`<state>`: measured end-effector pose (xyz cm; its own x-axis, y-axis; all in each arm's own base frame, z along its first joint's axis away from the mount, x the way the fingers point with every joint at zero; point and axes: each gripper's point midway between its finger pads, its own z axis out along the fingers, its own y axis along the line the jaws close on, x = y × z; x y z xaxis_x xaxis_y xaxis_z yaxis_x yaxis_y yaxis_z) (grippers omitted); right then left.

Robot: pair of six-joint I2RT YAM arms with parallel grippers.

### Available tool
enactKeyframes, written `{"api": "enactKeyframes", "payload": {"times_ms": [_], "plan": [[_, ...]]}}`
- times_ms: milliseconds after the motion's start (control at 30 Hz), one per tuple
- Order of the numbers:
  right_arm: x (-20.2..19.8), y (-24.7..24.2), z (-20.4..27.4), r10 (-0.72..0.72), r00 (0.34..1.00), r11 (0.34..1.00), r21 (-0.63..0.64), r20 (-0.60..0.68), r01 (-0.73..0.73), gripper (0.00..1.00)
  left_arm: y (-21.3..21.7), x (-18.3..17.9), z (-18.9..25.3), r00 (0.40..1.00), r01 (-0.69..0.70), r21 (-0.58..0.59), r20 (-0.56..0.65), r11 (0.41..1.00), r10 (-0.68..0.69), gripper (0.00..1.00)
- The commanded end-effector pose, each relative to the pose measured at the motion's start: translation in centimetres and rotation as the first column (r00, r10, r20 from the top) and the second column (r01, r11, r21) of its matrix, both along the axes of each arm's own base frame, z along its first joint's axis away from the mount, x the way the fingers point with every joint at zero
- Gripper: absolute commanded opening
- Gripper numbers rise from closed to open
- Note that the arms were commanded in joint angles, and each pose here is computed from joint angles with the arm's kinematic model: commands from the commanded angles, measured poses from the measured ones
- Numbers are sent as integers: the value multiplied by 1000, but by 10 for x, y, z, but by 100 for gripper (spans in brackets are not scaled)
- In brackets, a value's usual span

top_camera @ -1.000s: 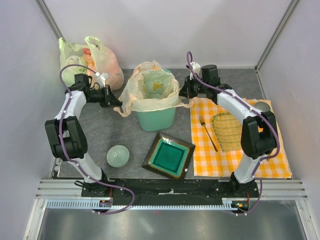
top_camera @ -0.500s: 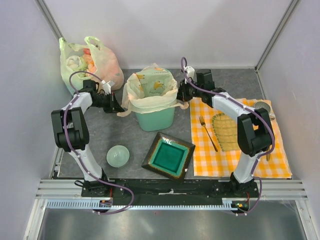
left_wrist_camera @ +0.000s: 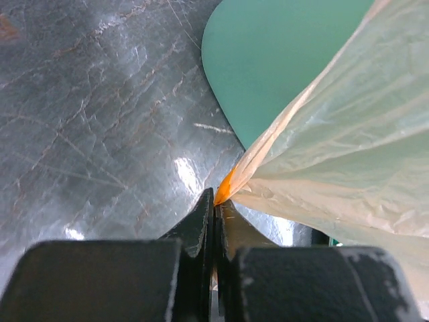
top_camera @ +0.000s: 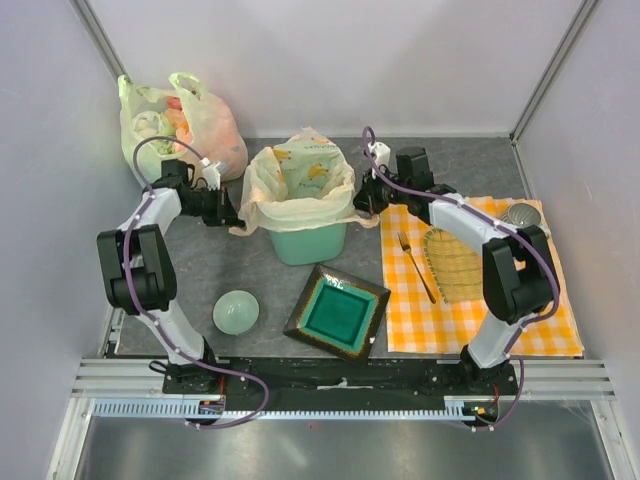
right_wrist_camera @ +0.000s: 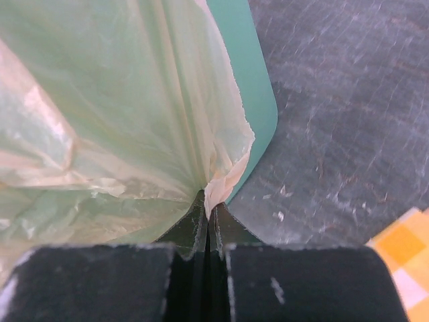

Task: Put the trash bags into the trash bin

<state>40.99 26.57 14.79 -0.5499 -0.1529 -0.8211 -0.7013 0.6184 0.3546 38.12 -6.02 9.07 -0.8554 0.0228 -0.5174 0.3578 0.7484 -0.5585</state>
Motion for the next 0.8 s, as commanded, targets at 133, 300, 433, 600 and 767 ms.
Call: {"api": "enactKeyframes", "payload": {"times_ms": [133,300,433,600,767], "plan": [[-27,-57,1,2,999,992,-126,-43,-8,0,30,-18,30,989,30,109,144,994,-46,2],[-22,-70,-7,2,1000,988,-155,-25,-6,0,61,-12,12,991,-14,175,131,984,-9,2],[-18,-59,-26,-20,999,987,-161,-40,13,0,66,5,-7,993,-31,204,114,978,8,2],[1,-47,-40,-62,996,989,-136,-68,52,0,62,23,-30,996,-15,278,90,960,-11,2],[9,-40,-54,-74,993,988,-142,-91,60,0,49,29,-43,997,14,353,62,936,-39,2]]}}
